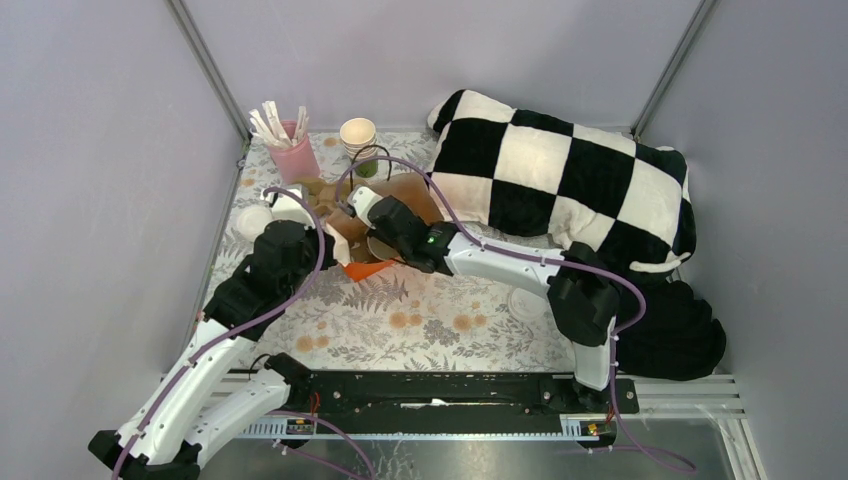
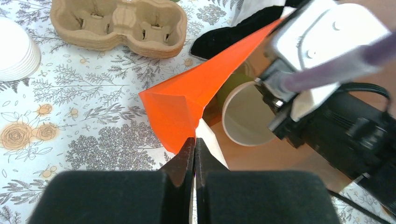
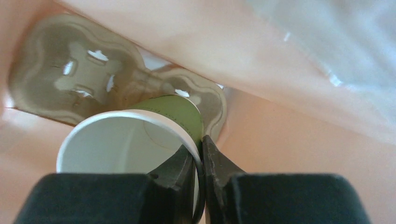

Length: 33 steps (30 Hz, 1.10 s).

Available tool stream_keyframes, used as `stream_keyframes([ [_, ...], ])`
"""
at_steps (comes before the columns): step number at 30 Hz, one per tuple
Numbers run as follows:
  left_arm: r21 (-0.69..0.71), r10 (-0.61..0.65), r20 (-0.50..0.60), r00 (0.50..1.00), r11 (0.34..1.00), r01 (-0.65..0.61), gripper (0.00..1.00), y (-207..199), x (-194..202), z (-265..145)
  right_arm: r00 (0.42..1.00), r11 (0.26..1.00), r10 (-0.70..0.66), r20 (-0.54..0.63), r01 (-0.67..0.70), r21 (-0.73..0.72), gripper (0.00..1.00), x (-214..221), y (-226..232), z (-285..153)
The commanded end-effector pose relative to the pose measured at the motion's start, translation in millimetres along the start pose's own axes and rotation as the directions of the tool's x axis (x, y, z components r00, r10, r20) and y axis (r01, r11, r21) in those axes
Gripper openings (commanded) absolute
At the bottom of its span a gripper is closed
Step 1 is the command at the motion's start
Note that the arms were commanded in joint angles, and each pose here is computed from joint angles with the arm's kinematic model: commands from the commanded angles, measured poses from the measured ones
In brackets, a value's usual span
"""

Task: Pack the takeout coffee

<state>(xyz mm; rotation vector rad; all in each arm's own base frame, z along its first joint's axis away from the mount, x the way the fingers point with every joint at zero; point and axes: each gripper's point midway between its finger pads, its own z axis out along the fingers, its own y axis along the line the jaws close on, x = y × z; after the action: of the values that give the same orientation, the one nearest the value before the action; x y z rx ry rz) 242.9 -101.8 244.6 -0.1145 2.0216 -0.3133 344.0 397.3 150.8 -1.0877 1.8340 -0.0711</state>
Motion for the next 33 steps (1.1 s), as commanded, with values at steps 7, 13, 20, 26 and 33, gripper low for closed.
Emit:
stream_keyframes([
  [7,-0.200,-0.015,-0.084,0.996,0.980,-0.002,0.00,27.6,4.9,-1.9,0.975,0.987,0.159,0.154,-0.152,-0.058,0.07,-71.1,-30.6,-93.0],
  [13,-0.285,-0.054,-0.096,0.994,0.958,0.024,0.00,33.2,-7.4,-8.6,0.952,0.960,0.262,0.159,-0.241,-0.141,0.01,-89.2,-38.9,-132.5],
  [20,-0.386,-0.094,-0.116,0.989,0.922,0.043,0.00,39.9,-19.7,-18.1,0.862,0.877,0.461,0.210,-0.407,-0.256,0.00,-131.7,-73.4,-217.1],
  [26,-0.466,-0.139,-0.162,0.977,0.883,0.048,0.00,42.6,-21.3,-20.8,0.752,0.799,0.591,0.292,-0.597,-0.079,0.00,-109.1,-147.8,-285.7],
  [33,-0.498,-0.222,-0.244,0.944,0.864,0.074,0.00,37.8,-20.1,-29.0,0.754,0.734,0.645,0.121,-0.656,0.178,0.00,6.8,-182.4,-280.0],
])
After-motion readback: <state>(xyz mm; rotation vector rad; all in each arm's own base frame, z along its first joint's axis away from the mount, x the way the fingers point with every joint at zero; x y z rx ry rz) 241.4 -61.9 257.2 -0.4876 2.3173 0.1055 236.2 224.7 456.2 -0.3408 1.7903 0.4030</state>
